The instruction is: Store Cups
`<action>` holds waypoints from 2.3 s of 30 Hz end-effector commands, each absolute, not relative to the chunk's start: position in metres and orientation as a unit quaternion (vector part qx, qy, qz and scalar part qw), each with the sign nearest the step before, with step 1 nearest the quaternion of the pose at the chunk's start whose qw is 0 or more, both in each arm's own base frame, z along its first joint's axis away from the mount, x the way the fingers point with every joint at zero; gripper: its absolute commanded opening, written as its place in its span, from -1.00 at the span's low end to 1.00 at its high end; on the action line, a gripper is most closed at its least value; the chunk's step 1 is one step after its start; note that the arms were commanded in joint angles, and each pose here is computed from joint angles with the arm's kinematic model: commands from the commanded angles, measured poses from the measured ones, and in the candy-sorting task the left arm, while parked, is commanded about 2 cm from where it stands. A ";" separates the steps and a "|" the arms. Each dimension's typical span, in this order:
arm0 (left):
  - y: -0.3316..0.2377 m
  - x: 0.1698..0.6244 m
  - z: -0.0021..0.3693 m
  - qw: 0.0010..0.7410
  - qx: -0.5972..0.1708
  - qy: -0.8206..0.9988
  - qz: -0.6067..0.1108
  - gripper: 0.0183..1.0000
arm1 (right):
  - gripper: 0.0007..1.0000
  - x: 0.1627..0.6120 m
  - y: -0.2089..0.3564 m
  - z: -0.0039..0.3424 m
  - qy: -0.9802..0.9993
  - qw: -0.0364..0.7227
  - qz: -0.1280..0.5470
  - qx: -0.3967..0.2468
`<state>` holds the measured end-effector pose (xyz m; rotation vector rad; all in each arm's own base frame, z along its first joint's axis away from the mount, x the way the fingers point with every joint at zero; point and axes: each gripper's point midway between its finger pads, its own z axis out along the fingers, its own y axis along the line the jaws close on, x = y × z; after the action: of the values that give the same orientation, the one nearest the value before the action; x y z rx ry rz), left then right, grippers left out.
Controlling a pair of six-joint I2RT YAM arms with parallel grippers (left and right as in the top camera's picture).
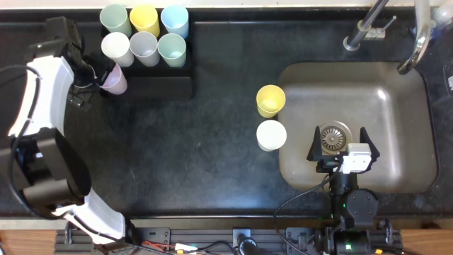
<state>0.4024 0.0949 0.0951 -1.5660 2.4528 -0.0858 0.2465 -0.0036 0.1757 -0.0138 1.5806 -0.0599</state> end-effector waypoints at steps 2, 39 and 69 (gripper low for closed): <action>0.090 0.400 0.145 0.170 -0.528 0.830 -0.054 1.00 | 1.00 0.247 -0.003 0.173 0.710 0.704 -0.027 -0.008; -0.325 0.366 0.105 0.104 -0.060 0.985 -0.127 1.00 | 1.00 0.247 -0.003 0.173 0.710 0.704 -0.027 -0.008; -0.125 0.424 0.208 0.176 -0.263 0.944 -0.088 -0.96 | 1.00 0.247 -0.003 0.173 0.710 0.704 -0.027 -0.008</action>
<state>0.4119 -0.1878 0.1627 -0.6068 2.8091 -0.2740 0.2465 -0.0036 0.1758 -0.0138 1.5802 -0.0599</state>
